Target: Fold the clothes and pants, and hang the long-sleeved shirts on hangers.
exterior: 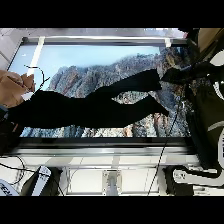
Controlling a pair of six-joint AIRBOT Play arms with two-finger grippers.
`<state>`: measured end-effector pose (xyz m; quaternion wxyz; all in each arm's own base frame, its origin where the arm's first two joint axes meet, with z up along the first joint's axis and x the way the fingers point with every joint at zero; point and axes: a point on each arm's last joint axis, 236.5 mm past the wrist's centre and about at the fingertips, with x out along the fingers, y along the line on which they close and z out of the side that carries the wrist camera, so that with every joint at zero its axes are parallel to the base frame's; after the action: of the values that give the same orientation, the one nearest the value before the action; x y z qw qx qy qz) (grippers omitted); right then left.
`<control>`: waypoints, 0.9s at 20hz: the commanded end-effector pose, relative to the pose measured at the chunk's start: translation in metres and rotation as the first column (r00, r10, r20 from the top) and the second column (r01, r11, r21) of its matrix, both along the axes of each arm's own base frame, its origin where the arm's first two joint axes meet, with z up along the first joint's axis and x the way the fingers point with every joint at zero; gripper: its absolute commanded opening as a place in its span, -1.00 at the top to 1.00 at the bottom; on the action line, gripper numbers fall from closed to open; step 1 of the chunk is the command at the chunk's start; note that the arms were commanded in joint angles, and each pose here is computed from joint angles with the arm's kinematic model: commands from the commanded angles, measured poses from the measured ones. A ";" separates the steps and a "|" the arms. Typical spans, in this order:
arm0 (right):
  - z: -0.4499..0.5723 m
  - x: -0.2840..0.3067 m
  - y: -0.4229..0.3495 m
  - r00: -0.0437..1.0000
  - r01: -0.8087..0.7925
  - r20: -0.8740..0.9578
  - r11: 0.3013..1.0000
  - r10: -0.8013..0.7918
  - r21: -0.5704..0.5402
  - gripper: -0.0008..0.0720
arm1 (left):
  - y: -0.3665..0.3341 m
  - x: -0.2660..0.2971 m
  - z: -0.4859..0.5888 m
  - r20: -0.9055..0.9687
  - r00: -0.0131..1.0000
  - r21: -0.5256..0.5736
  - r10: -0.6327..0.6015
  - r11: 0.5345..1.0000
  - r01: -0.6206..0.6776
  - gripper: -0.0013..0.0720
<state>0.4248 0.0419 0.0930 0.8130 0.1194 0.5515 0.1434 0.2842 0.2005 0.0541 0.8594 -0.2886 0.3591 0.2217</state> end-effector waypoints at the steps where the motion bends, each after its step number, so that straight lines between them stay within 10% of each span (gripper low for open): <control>1: -0.063 -0.041 -0.027 0.977 -0.020 -0.214 0.993 -0.005 -0.115 -0.19 | -0.003 -0.001 -0.002 -0.008 1.000 -0.012 -0.008 1.000 0.008 0.91; 10: -0.144 -0.071 -0.087 0.952 0.195 -0.212 0.972 -0.219 -0.131 -0.27 | -0.003 -0.001 -0.002 -0.008 1.000 -0.011 -0.008 1.000 0.008 0.91; 18: -0.167 -0.059 -0.053 0.985 -0.052 -0.169 0.998 0.047 -0.030 -0.27 | -0.003 -0.001 -0.002 -0.009 1.000 -0.012 -0.008 1.000 0.008 0.91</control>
<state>0.3582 -0.0246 -0.0678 0.7554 0.1222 0.6360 0.0996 0.2830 0.1974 0.0523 0.8570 -0.2915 0.3649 0.2178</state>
